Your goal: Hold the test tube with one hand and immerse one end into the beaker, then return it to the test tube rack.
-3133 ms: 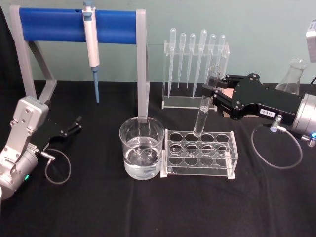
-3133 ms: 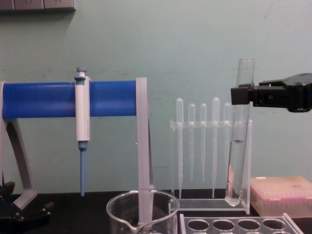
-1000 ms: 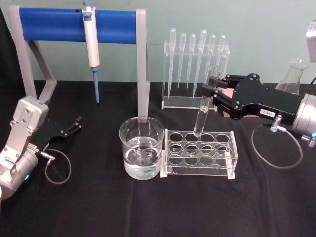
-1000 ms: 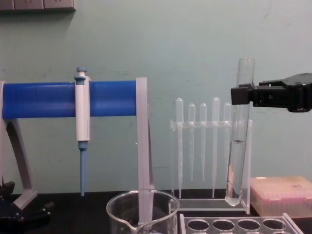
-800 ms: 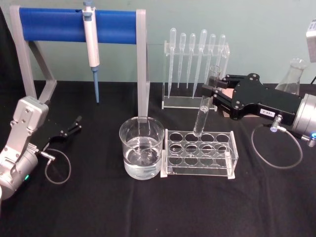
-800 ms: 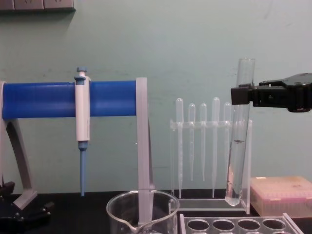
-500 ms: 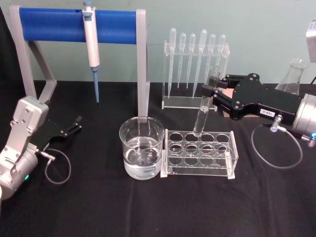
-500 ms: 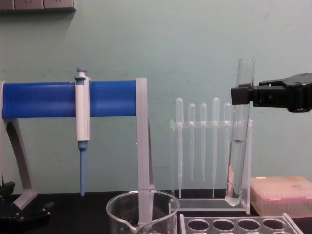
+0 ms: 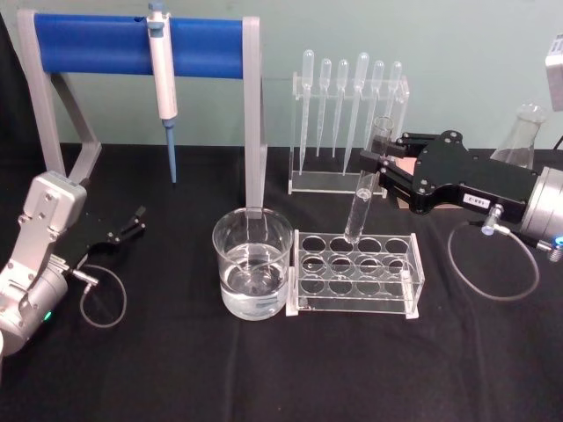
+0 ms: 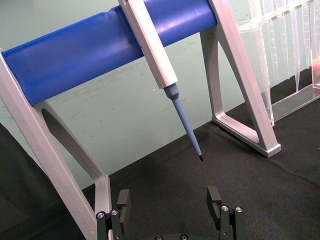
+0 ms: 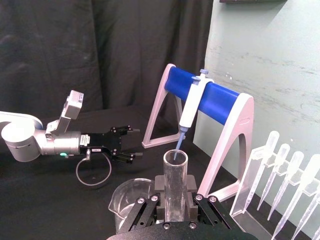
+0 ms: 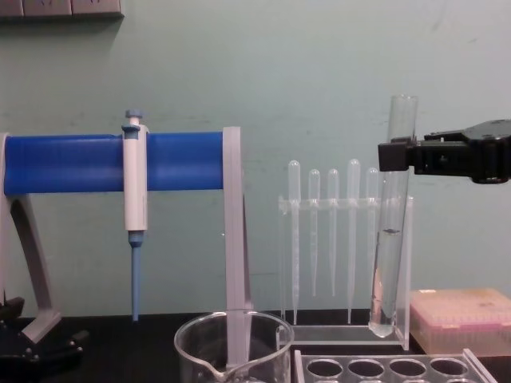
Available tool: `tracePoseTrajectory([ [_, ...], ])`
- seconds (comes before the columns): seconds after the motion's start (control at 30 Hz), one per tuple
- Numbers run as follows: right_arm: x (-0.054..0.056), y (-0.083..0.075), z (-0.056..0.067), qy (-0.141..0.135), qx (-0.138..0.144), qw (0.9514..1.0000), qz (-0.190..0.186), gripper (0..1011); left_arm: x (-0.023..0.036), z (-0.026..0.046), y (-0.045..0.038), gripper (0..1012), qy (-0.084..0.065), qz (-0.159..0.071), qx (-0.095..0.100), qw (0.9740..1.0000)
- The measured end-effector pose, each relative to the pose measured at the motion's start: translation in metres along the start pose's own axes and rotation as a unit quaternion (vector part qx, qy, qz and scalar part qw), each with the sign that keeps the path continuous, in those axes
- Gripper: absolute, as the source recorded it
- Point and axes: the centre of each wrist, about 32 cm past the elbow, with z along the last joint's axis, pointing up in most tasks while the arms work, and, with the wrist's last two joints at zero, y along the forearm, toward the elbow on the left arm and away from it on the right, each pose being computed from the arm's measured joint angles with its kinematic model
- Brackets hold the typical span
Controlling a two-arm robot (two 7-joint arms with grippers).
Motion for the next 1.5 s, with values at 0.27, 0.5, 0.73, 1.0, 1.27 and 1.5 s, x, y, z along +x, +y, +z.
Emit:
tracePoseTrajectory([
  [0.27,0.000,0.000,0.000,0.000,0.000,1.0000,0.000,242,0.0000,0.0000,0.0000,1000,0.000,0.000,0.000,1.0000],
  [0.5,0.000,0.000,0.000,0.000,0.000,1.0000,0.000,242,0.0000,0.0000,0.0000,1000,0.000,0.000,0.000,1.0000],
  [0.73,0.000,0.000,0.001,0.002,0.002,1.0000,0.001,242,0.0000,0.0000,0.0000,1000,0.000,0.000,0.000,1.0000],
  [1.0,0.004,0.007,0.015,0.017,0.024,0.9995,0.011,242,0.0000,0.0000,0.0000,1000,0.000,0.000,0.000,1.0000],
  [1.27,-0.002,0.033,0.033,0.017,0.040,0.9983,0.040,242,0.0000,0.0000,0.0000,1000,0.000,0.000,0.000,1.0000],
  [1.5,-0.007,0.057,0.038,0.018,0.039,0.9975,0.056,241,0.0000,0.0000,0.0000,1000,0.000,0.000,0.000,1.0000],
])
